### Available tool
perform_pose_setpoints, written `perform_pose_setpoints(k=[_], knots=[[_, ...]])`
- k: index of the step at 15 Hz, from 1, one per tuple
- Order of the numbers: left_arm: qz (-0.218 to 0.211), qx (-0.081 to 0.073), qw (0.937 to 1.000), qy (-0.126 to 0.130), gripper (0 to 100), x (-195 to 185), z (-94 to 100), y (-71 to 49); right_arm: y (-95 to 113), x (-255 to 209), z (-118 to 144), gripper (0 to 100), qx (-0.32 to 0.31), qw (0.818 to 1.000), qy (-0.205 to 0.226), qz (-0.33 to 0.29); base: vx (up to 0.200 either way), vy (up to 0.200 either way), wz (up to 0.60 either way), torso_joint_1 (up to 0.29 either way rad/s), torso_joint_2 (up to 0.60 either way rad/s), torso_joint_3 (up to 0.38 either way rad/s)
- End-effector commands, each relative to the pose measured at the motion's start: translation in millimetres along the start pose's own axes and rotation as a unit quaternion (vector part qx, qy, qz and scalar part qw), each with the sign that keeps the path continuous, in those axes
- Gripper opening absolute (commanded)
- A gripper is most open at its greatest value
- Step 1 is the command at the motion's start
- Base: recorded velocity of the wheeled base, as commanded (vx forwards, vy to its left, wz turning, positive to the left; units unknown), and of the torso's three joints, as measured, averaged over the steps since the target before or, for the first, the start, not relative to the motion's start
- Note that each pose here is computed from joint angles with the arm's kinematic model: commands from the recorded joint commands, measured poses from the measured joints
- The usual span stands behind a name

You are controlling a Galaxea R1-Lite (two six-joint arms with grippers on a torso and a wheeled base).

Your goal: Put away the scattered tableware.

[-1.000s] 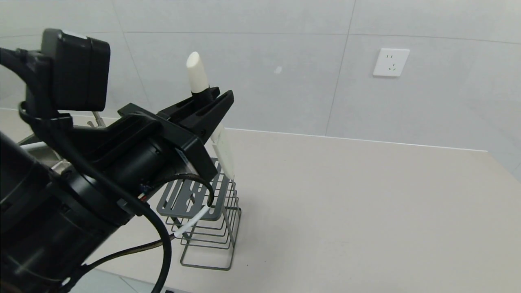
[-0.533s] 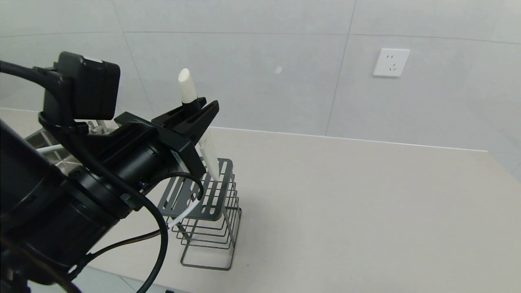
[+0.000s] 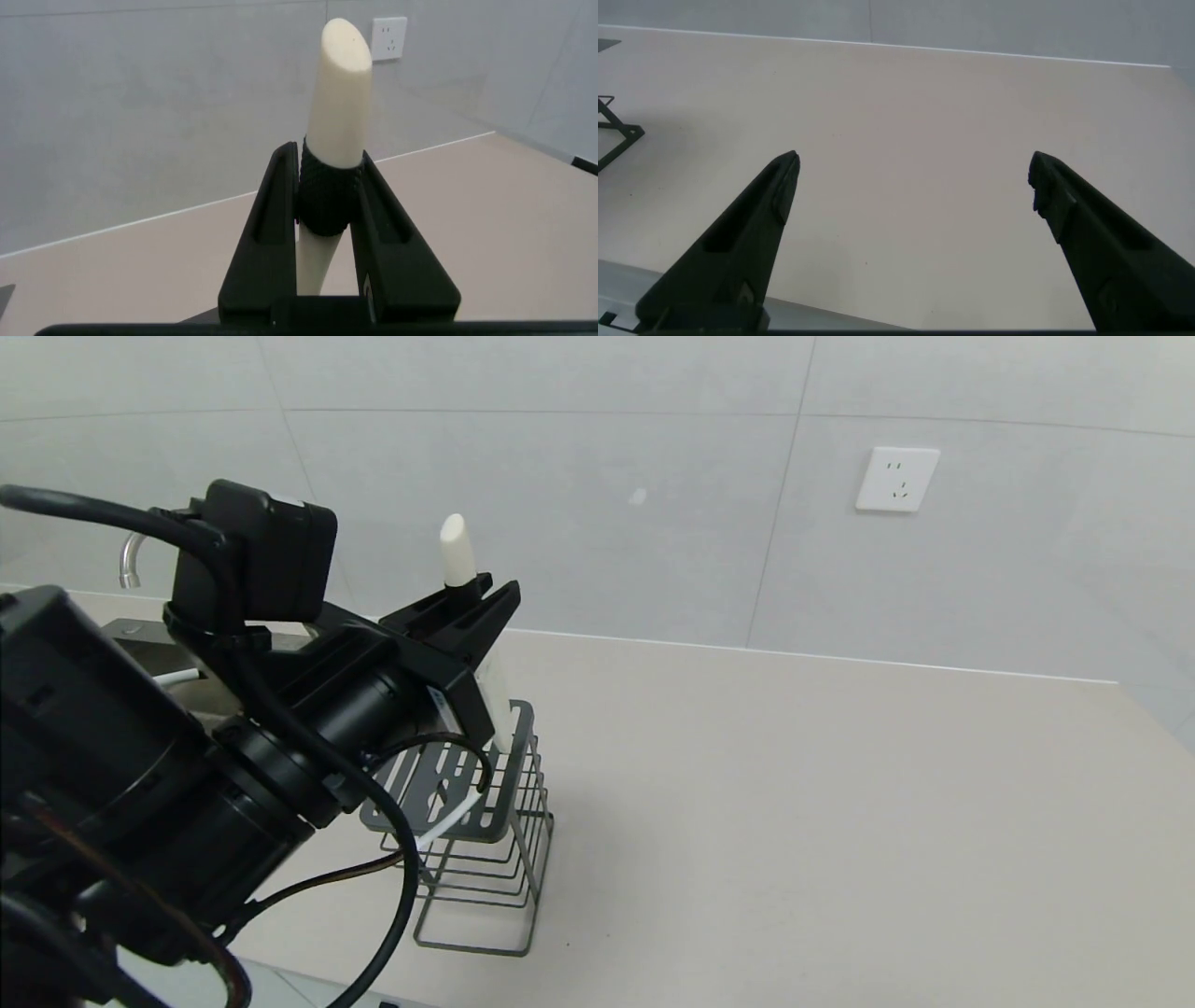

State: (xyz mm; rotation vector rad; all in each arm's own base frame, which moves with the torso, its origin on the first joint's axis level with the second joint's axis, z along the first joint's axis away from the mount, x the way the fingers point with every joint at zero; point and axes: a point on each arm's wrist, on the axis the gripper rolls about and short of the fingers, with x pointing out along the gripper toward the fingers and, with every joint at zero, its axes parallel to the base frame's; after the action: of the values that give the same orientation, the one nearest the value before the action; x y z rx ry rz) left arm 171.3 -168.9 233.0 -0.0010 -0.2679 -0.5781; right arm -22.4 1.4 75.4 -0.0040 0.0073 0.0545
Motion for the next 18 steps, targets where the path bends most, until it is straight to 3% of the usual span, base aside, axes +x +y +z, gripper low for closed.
perform_pose_setpoints(k=[1, 18], knots=[[0.002, 0.002, 1.0000, 0.005, 0, 1.6, -2.9, 0.6, 0.0, 0.3, 0.1, 100, 0.000, 1.000, 0.002, 0.000, 0.000, 0.000, 0.00, 0.000, 0.00, 0.000], [0.006, 0.005, 0.9999, 0.010, 0, 5.6, -7.0, 3.7, 0.0, 0.3, 0.1, 100, 0.000, 1.000, 0.002, 0.000, 0.000, 0.000, 0.00, 0.000, 0.00, 0.000]])
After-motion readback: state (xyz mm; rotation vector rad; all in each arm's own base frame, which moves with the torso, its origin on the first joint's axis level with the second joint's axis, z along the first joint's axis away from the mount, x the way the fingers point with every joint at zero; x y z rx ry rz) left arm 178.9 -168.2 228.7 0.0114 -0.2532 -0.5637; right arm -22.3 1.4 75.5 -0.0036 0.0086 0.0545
